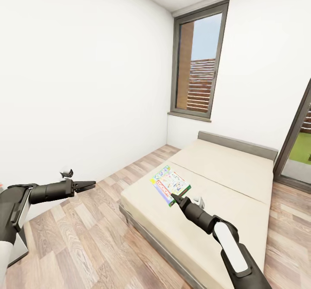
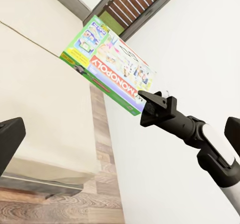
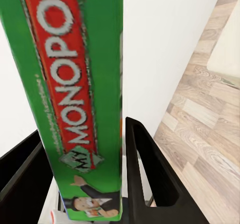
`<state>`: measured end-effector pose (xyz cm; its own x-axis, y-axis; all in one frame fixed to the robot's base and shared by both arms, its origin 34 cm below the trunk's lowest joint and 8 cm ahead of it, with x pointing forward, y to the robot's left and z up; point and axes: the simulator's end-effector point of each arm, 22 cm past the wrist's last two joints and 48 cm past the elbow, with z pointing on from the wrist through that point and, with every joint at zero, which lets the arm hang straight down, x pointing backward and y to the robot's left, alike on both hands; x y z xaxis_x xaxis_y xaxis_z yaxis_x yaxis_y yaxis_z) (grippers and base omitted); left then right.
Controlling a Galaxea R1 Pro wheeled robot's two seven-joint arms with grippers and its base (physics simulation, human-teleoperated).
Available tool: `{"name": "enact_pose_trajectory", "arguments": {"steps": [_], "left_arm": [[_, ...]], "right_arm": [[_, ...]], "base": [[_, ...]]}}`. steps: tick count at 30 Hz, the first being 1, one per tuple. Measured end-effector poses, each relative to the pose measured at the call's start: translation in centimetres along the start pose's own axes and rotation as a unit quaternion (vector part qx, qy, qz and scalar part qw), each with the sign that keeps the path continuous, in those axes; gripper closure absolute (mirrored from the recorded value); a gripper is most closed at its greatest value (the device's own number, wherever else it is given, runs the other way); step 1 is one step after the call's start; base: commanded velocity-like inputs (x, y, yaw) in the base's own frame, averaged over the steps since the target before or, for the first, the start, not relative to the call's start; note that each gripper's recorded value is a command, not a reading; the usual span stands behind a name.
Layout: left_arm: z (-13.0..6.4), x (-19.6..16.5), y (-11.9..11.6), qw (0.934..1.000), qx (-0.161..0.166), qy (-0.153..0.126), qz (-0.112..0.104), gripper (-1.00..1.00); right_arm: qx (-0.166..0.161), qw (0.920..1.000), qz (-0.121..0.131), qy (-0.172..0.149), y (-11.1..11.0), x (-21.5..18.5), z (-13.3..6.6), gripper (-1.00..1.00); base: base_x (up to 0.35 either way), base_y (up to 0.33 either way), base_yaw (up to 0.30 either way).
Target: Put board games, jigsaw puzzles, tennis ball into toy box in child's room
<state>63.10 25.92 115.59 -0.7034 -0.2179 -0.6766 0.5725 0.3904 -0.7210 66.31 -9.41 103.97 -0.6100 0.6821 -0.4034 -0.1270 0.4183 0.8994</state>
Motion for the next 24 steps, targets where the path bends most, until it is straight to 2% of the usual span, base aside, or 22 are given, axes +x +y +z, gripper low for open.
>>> {"name": "enact_pose_trajectory", "arguments": {"steps": [24], "left_arm": [[-0.6,-0.6,-1.8,1.0,-0.001,0.0,-0.001,-1.0]], "right_arm": [[0.002,1.0,0.0,0.0,1.7,-0.2,-1.0,1.0]], "base": [[0.0,0.0,0.0]]}}
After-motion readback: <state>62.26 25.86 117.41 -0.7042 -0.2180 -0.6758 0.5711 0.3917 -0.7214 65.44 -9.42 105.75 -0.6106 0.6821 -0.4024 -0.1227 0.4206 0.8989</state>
